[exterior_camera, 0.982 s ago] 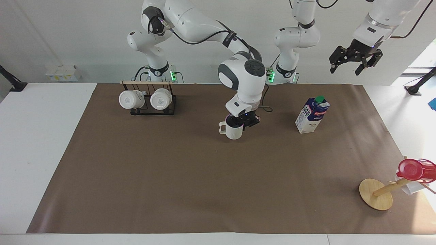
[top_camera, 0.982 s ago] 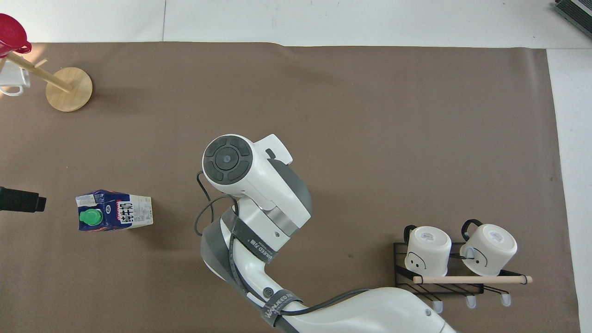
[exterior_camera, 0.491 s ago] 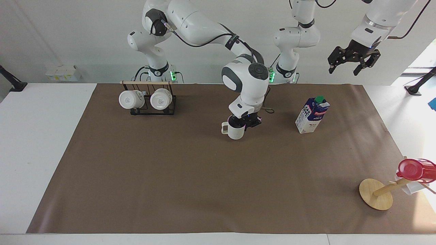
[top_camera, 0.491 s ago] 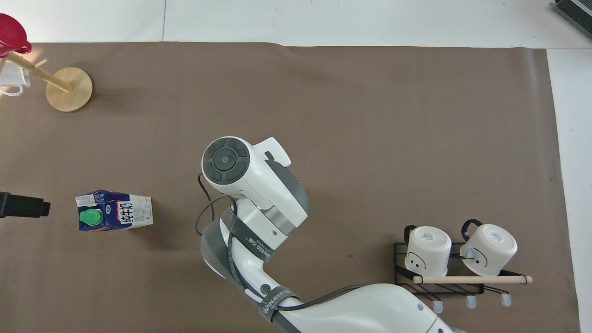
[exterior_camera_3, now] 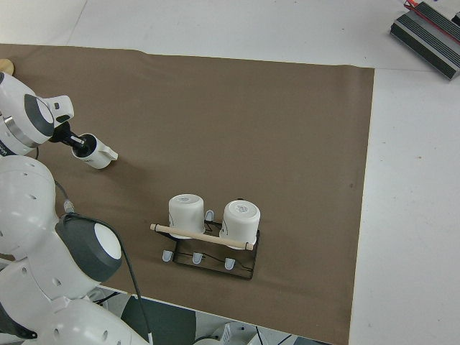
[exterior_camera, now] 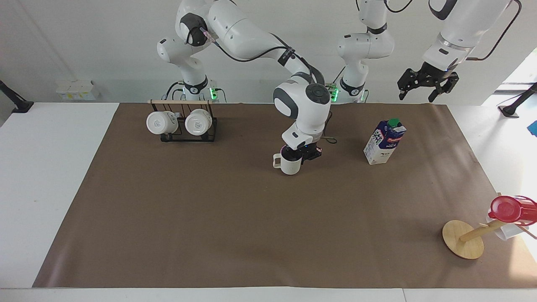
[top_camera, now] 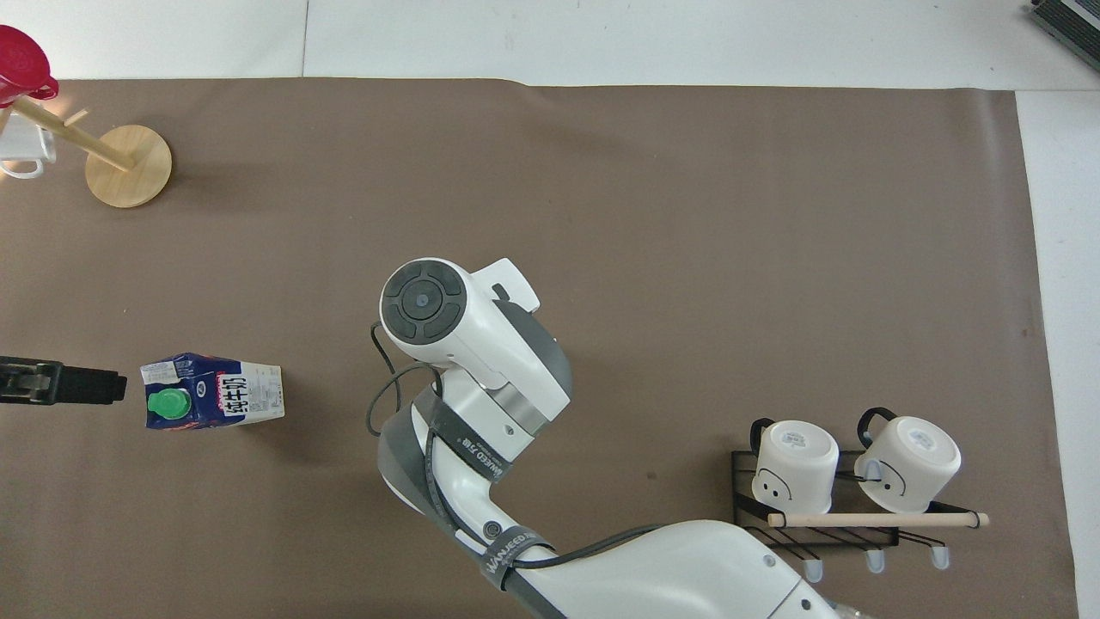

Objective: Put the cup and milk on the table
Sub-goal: 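Grasp the carton with the left gripper while the right gripper releases the mug, then carry the carton with the left gripper while the right gripper withdraws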

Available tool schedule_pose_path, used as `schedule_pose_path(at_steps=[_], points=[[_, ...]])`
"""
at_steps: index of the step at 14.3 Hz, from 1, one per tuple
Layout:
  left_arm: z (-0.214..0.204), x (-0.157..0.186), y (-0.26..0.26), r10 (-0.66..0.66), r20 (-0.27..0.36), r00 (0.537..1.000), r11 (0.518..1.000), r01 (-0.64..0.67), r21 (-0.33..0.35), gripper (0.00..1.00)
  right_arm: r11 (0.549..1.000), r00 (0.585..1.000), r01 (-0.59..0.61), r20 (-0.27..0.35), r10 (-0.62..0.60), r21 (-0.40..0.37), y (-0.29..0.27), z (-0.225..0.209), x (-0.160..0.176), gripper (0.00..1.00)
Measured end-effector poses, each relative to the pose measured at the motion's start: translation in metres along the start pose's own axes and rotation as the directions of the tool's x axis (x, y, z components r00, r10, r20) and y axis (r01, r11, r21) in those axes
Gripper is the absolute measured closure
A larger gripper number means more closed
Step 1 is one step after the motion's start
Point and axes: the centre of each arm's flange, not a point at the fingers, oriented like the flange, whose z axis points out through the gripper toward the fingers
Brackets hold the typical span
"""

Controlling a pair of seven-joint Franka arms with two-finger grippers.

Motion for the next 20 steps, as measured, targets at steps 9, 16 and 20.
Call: schedule_pose_path(at_steps=[9,16,20], points=[[0.084,-0.002,0.002,-0.014,-0.046,0.999,1.000,0.014,0.007,0.00,1.000,1.000,-0.003,-0.010,0.003,0.012,0.000,-0.005,0.000,0.10],[0.121,-0.008,0.003,-0.013,-0.070,0.997,1.000,0.014,0.011,0.00,0.990,0.991,-0.079,-0.099,0.090,0.114,0.043,-0.110,0.028,0.00],[0.140,-0.012,0.004,-0.014,-0.081,0.997,1.000,0.015,0.013,0.00,0.973,0.972,-0.183,-0.119,0.200,0.143,0.126,-0.166,0.058,0.00]])
